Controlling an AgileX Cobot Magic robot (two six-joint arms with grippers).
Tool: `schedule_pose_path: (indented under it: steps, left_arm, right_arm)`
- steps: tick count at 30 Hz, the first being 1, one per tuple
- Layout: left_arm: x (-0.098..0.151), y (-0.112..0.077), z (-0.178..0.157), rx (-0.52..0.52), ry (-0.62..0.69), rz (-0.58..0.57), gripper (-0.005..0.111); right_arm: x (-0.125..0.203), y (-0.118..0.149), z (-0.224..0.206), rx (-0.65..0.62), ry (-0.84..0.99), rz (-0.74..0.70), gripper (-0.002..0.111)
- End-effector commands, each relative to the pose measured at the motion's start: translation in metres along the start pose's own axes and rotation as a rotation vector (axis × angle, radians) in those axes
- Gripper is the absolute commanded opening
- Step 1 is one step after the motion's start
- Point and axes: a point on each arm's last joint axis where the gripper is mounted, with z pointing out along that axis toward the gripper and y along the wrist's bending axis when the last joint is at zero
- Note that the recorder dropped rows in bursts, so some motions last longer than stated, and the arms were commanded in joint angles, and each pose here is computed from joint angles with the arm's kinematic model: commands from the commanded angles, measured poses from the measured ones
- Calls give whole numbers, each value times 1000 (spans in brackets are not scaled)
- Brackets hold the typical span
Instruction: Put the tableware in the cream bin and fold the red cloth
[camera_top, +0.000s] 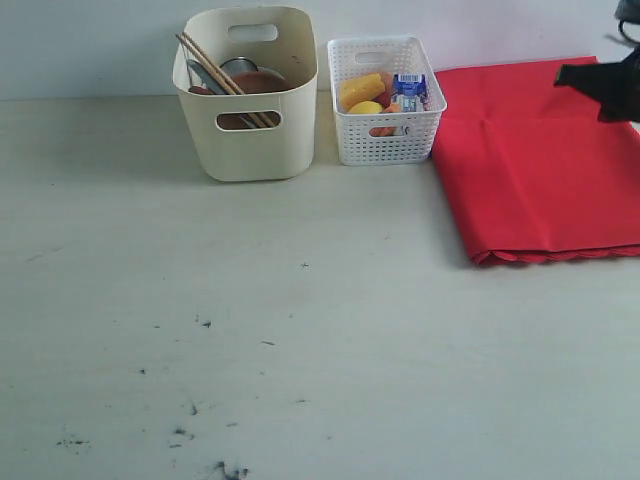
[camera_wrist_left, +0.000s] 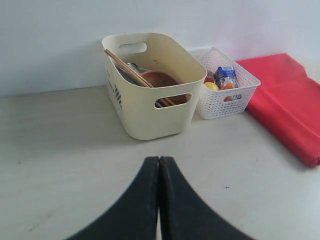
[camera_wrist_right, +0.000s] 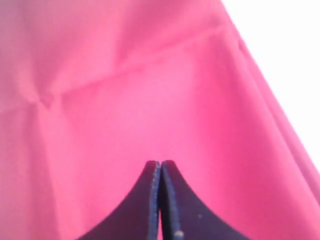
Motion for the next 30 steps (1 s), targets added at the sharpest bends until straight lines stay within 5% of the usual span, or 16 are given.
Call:
schedule_pose_path:
  steps: [1, 10, 21, 25, 28, 30]
  left_arm:
    - [20, 1, -11, -25, -87, -101, 1]
    - [62, -11, -26, 94, -47, -163, 1]
    - [68, -15, -34, 119, -71, -146, 1]
    - [73, -7, -49, -71, -275, -1, 1]
    - [78, 17, -49, -332, -414, -19, 1]
    - [82, 25, -50, -413, -458, -18, 1]
  right_arm:
    - [-21, 0, -52, -31, -104, 36, 0]
    - [3, -11, -128, -67, -171, 80, 0]
    - [2, -13, -154, -64, -190, 86, 0]
    - [2, -14, -154, -63, -188, 86, 0]
    - [2, -14, -154, -61, -186, 86, 0]
    - [3, -14, -154, -61, -184, 86, 0]
